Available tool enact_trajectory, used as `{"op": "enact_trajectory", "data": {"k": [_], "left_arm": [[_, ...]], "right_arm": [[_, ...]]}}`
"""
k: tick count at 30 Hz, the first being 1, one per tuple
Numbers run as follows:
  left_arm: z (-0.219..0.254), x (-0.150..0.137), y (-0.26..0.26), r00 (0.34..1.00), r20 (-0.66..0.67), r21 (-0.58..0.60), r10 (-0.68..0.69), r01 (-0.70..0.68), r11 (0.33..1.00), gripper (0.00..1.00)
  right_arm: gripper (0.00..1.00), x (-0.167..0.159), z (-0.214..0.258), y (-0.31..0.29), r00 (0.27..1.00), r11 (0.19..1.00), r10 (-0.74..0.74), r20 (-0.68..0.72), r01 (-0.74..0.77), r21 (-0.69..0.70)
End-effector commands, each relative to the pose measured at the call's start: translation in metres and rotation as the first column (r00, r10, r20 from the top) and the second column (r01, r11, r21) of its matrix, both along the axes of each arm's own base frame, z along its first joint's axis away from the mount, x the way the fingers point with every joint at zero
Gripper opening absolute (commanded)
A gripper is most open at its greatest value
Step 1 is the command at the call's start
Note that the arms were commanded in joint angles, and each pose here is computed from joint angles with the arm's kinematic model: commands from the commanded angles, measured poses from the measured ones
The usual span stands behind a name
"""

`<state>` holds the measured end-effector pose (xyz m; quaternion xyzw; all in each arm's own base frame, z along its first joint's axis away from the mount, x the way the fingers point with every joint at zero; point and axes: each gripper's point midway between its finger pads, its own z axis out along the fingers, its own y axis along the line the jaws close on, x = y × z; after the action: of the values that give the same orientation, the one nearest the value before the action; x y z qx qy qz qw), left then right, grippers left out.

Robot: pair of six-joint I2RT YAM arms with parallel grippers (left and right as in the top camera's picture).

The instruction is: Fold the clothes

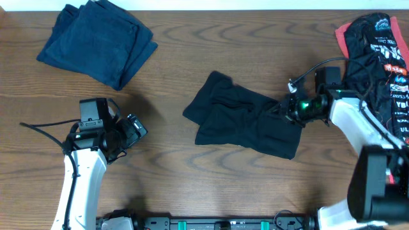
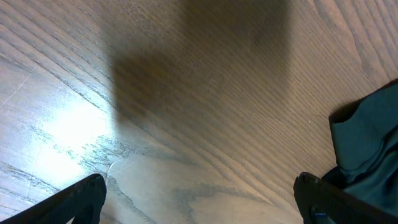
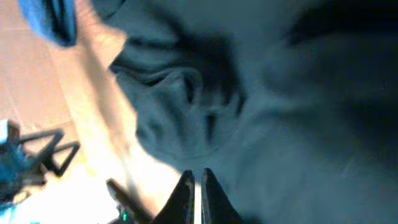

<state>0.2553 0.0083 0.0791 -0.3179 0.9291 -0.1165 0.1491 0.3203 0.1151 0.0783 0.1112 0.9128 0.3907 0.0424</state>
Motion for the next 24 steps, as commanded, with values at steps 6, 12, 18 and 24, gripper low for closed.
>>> {"op": "enact_trajectory", "data": {"k": [6, 12, 18, 24], "left_arm": [[-0.005, -0.003, 0.003, 1.0, -0.012, 0.013, 0.0, 0.0, 1.0, 0.98], [-0.006, -0.005, 0.002, 1.0, -0.024, 0.011, -0.001, 0.001, 1.0, 0.98], [-0.006, -0.005, 0.002, 1.0, -0.023, 0.011, 0.0, 0.0, 1.0, 0.98], [-0.006, -0.005, 0.002, 1.0, -0.024, 0.011, 0.0, 0.001, 1.0, 0.98]], "right_arm": [[0.05, -0.036, -0.026, 0.026, 0.989, 0.989, 0.143, -0.035, -0.145, -0.043], [0.05, -0.062, -0.061, 0.017, 0.989, 0.993, 0.096, -0.112, -0.103, -0.063], [0.11, -0.07, -0.079, -0.012, 0.991, 0.996, 0.011, -0.134, -0.023, -0.089], [0.08, -0.055, -0.061, -0.017, 0.998, 0.998, 0.027, -0.063, -0.03, -0.058]]}}
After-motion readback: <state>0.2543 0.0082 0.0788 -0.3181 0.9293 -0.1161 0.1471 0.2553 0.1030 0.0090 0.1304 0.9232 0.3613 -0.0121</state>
